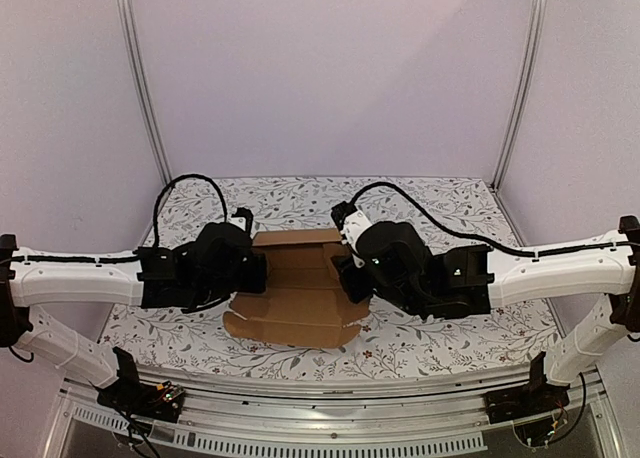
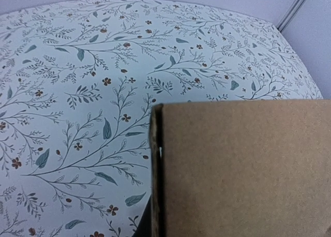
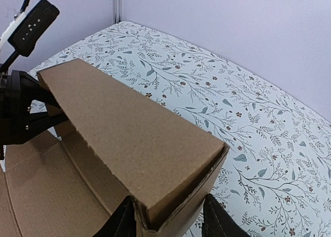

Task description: Fold the paper box

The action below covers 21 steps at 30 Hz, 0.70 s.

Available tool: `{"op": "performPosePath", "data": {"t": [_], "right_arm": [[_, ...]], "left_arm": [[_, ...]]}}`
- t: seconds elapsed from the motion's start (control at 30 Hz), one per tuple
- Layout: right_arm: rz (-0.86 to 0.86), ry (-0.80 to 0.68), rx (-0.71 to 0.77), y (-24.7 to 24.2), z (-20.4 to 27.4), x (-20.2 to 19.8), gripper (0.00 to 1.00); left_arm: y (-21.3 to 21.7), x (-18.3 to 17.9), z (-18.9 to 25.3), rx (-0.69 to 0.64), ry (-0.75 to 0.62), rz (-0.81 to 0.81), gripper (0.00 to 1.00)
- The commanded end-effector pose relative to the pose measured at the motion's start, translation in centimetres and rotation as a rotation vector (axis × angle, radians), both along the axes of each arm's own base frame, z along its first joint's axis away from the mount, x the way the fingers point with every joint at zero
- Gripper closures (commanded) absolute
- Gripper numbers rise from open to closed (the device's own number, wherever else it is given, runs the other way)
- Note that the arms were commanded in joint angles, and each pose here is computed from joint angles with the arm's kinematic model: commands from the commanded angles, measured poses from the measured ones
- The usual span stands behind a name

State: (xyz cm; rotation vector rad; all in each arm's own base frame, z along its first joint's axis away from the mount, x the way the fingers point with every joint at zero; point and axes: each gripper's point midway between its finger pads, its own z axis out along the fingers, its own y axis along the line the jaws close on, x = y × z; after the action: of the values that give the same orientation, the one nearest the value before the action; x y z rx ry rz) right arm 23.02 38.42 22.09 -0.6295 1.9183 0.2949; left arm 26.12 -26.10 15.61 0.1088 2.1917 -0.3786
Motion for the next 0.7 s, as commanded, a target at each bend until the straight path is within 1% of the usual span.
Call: {"op": "performPosePath", "data": {"t": [0.0, 0.27, 0.33, 0.53, 0.67], "right_arm": [[-0.055, -0.049, 0.013, 0.4, 0.0, 0.9, 0.57], [-0.086, -0.063, -0.026, 1.2, -1.7, 1.2, 0.59], [-0.100, -0.068, -0.032, 1.3, -1.9, 1.3, 0.62], [-0.137, -0.094, -0.038, 1.7, -2.0, 1.9, 0.75], [-0.158, -0.103, -0.037, 2.4, -2.4, 2.4, 0.80]], "left_arm": [[-0.2, -0.6, 0.1, 0.003, -0.002, 0.001, 1.00], [0.1, -0.4, 0.0, -0.008, 0.002, 0.038, 1.00], [0.1, -0.3, 0.1, -0.014, 0.001, 0.049, 1.00], [0.1, -0.2, -0.2, -0.016, 0.014, 0.078, 1.00], [0.0, -0.2, -0.6, -0.018, 0.025, 0.089, 1.00]]}}
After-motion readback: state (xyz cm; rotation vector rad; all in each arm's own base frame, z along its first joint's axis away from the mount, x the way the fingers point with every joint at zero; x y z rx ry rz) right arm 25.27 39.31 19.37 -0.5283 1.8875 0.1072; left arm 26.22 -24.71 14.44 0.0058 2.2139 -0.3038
